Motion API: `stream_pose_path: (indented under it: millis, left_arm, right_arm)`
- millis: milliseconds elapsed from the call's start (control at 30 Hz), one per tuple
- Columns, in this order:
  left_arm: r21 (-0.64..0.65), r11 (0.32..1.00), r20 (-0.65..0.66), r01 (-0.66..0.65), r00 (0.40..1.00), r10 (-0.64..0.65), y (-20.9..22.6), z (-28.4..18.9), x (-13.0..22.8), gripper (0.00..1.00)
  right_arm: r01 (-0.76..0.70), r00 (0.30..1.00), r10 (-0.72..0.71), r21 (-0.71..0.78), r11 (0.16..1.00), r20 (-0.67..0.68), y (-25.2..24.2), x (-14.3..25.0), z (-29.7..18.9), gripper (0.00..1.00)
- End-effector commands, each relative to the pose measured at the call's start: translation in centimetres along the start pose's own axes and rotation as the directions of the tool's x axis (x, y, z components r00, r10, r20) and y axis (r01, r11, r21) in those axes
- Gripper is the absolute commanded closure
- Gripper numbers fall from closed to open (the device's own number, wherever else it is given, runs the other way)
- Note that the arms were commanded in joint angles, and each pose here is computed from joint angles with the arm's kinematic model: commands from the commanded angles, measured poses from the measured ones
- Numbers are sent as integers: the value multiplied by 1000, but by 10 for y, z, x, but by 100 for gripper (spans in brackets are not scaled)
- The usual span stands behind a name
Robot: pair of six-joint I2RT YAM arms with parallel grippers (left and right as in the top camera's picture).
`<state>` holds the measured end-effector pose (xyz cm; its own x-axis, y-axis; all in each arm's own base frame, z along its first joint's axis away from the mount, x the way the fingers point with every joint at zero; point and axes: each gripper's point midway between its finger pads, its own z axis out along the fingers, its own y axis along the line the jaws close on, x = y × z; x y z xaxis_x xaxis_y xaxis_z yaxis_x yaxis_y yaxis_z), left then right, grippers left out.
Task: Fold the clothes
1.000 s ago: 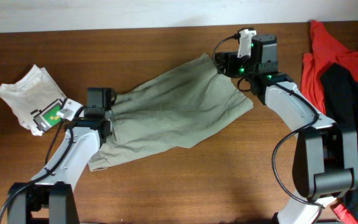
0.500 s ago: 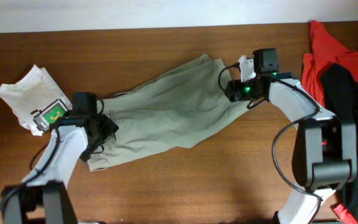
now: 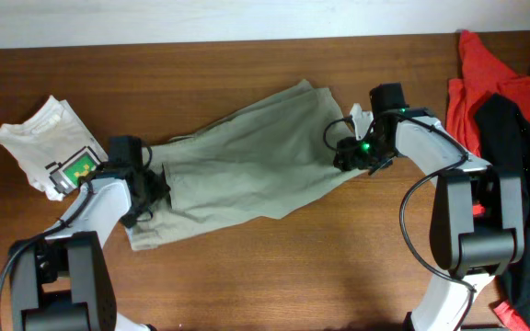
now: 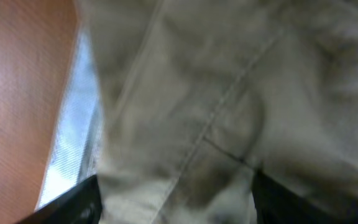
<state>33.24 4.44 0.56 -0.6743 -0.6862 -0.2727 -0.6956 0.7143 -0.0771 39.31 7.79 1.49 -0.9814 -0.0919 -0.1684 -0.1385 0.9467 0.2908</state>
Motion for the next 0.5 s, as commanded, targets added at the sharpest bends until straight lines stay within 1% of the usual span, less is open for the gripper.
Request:
stream_pose_path:
  millis: [0,33,67,100,133,167,200,267,300,367,400,467]
  left_arm:
    - [20,991,116,-131,985,128,-9,1,-29,27]
    - [19,991,134,-136,982,132,-9,-2,-39,28]
    - [27,988,128,-155,980,150,-9,-6,-44,28]
    - [38,983,85,-181,981,177,-10,-10,-41,28]
    - [45,981,22,-191,982,190,-9,-17,-34,25]
    - [25,981,-43,-194,980,195,-2,-25,-26,13]
    - [-18,979,-126,-202,972,198,9,-35,-14,1]
    - [-66,976,-214,-210,958,192,25,-43,1,1]
    - [-94,973,-228,-209,956,183,33,-43,4,1]
    - [-156,975,-209,-160,970,126,45,-40,1,1]
    - [-196,974,-186,-113,980,76,54,-35,-1,1]
    - [-181,980,-170,-87,984,56,55,-16,-1,1]
  right_arm:
    - [-61,992,67,59,996,-104,-9,27,3,39]
    - [-115,982,133,138,984,-131,-20,37,1,39]
    - [-138,977,164,177,974,-136,-26,40,0,40]
    - [-137,979,161,175,975,-127,-25,38,-2,39]
    - [-134,982,154,172,976,-106,-24,32,-7,39]
    - [-130,987,144,169,977,-73,-21,22,-15,37]
    - [-120,992,123,162,979,-8,-17,3,-32,35]
    - [-101,991,87,141,985,105,-4,-29,-66,29]
    - [-84,986,67,111,990,151,6,-43,-86,26]
    - [-67,983,50,90,994,177,16,-51,-104,25]
    - [-68,983,51,90,994,175,17,-51,-109,24]
    - [-72,986,58,91,993,153,17,-46,-108,24]
